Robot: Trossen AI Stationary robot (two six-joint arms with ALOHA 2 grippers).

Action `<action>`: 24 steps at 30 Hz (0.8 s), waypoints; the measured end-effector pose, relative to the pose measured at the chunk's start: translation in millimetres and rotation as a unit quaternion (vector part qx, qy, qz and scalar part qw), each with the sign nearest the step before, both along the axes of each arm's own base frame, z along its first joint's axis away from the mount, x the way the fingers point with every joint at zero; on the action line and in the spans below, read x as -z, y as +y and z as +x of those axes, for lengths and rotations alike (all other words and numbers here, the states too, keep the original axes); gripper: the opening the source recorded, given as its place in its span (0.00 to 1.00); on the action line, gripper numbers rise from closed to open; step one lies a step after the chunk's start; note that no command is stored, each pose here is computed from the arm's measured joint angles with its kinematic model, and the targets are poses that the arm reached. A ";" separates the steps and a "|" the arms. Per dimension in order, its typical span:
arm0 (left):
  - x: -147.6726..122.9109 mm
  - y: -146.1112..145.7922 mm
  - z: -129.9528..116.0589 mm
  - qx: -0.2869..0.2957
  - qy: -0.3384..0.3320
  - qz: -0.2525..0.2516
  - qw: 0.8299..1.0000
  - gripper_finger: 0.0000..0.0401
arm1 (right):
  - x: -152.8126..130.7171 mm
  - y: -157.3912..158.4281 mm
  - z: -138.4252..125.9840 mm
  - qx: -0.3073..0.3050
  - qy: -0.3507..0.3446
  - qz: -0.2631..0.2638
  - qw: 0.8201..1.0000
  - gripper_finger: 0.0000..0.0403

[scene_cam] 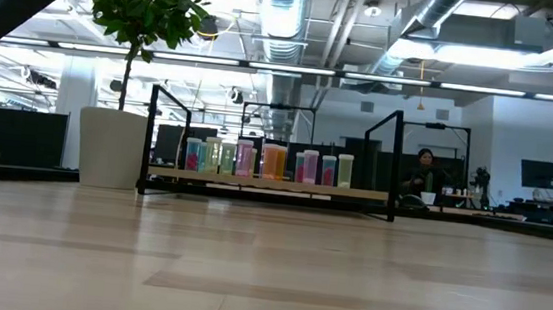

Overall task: Pick and place medicine bottles onto shelf by color
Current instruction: Put the yellow pill bottle on the shelf

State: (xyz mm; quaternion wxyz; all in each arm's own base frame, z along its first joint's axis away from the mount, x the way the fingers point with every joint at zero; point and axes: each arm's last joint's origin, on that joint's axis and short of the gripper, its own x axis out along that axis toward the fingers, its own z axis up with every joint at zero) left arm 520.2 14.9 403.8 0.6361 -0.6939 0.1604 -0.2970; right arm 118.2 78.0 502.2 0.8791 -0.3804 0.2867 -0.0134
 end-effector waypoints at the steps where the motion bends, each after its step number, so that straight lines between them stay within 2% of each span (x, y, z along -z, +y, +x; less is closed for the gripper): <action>1: -1.5 -0.6 -0.4 0.000 -0.006 -0.003 1.000 0.23 | 0.4 0.0 1.3 0.003 0.001 0.000 1.000 0.65; 7: -8.4 -2.9 -2.3 -0.004 -0.034 -0.020 0.999 0.23 | 4.9 5.4 12.5 0.005 0.022 0.006 1.000 0.65; 17: -4.1 -11.7 -0.8 0.018 -0.004 -0.029 0.999 0.23 | 16.5 20.2 37.9 0.017 0.053 -0.024 0.998 0.65; 24: -3.7 -12.6 -0.9 0.022 -0.005 -0.023 0.999 0.23 | 21.7 31.1 44.9 0.010 0.062 -0.038 0.997 0.65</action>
